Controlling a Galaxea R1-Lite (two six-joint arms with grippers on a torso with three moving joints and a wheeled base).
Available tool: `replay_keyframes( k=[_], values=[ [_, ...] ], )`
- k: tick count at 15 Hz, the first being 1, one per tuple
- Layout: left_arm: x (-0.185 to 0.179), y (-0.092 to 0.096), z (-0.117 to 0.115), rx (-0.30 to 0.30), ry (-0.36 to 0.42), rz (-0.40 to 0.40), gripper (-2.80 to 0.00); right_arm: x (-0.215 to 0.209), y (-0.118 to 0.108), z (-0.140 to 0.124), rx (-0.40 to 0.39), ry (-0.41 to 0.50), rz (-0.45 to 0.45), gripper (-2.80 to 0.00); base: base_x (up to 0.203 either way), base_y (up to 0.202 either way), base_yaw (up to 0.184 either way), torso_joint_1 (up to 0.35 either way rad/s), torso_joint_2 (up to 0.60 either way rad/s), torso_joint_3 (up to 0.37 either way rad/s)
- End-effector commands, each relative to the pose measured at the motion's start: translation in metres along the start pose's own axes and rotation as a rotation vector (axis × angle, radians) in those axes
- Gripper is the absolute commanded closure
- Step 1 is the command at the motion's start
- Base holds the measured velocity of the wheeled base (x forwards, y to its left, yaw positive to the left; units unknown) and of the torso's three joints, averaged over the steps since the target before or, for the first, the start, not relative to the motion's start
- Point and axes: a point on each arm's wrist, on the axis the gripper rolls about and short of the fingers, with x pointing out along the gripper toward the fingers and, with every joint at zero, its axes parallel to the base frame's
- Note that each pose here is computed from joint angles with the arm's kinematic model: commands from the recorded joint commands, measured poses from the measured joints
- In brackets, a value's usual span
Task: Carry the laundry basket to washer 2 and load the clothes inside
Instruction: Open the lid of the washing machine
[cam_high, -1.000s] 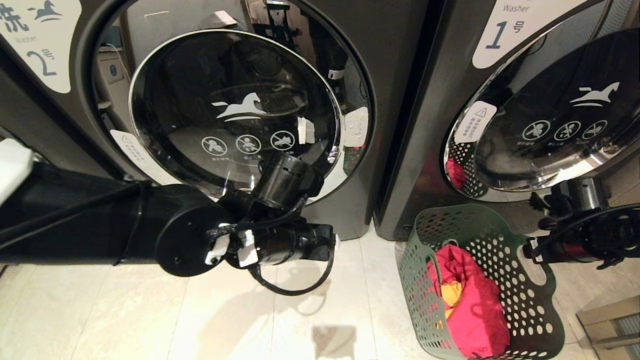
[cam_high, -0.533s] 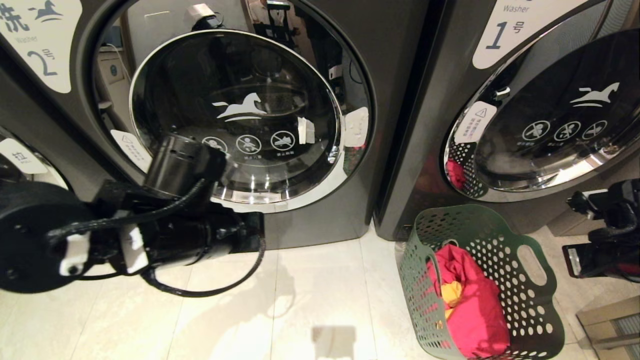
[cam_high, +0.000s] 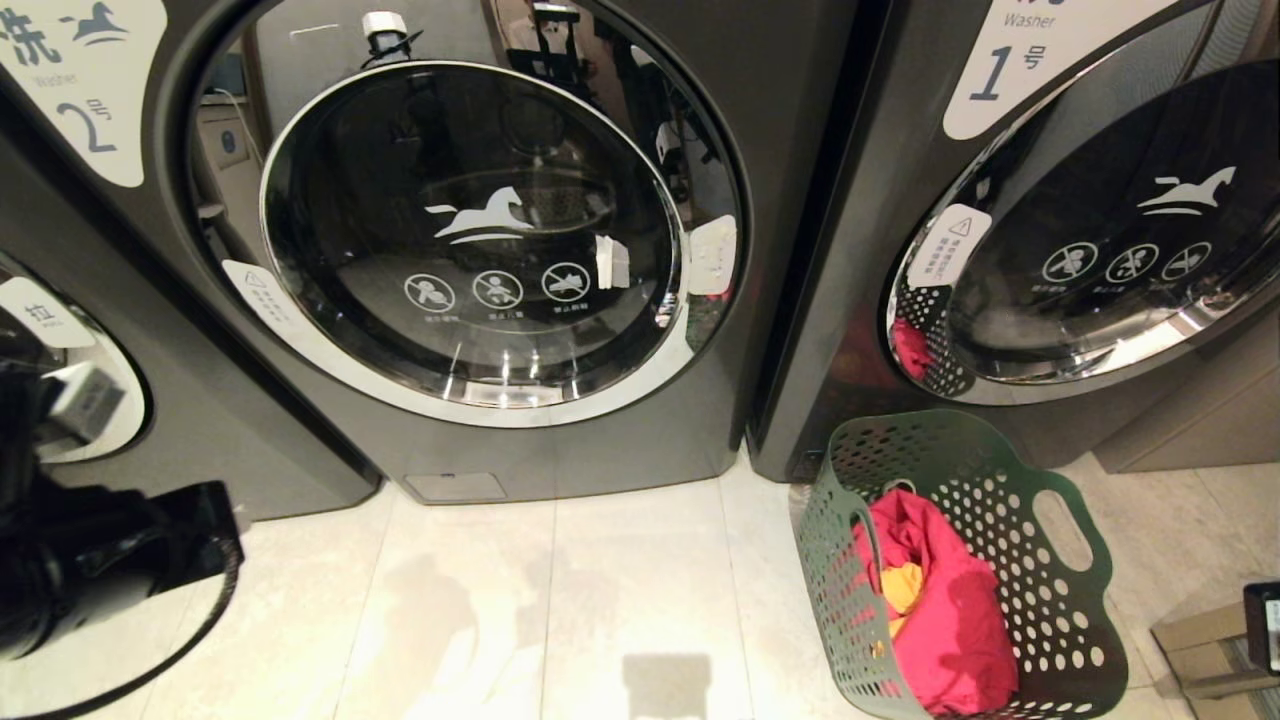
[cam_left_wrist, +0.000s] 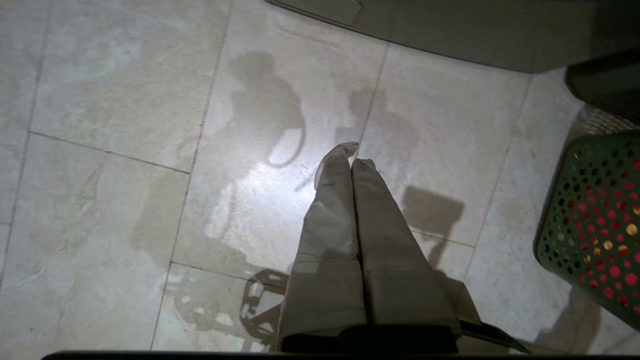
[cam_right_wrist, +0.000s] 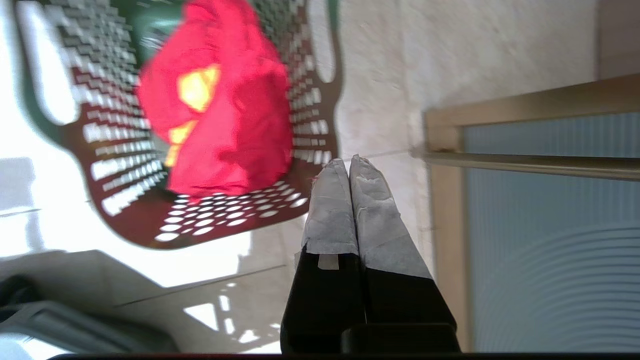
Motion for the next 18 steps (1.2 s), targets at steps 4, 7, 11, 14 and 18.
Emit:
replay_keyframes(
  k=[4, 7, 11, 14, 18],
  values=[
    [-0.072, 0.056, -0.047, -0.088, -0.242, 0.105, 0.0, -0.05, 0.005, -0.055, 0.007, -0.17, 0.227, 0.0, 0.0, 0.0, 0.0, 0.0, 0.0, 0.0],
    [-0.101, 0.068, -0.086, -0.053, -0.368, 0.031, 0.0, -0.06, 0.01, -0.085, 0.005, -0.215, 0.32, 0.0, 0.0, 0.0, 0.0, 0.0, 0.0, 0.0],
    [-0.083, 0.082, -0.159, 0.185, -0.314, -0.043, 0.0, -0.073, 0.014, -0.121, 0.006, -0.258, 0.315, 0.0, 0.0, 0.0, 0.0, 0.0, 0.0, 0.0],
    [-0.08, 0.085, -0.176, 0.253, -0.341, -0.059, 0.0, -0.079, 0.013, -0.138, 0.001, -0.192, 0.211, 0.0, 0.0, 0.0, 0.0, 0.0, 0.0, 0.0],
    [-0.086, 0.088, -0.19, 0.285, -0.483, -0.158, 0.0, -0.078, 0.013, -0.14, 0.003, -0.193, 0.194, 0.0, 0.0, 0.0, 0.0, 0.0, 0.0, 0.0]
  ],
)
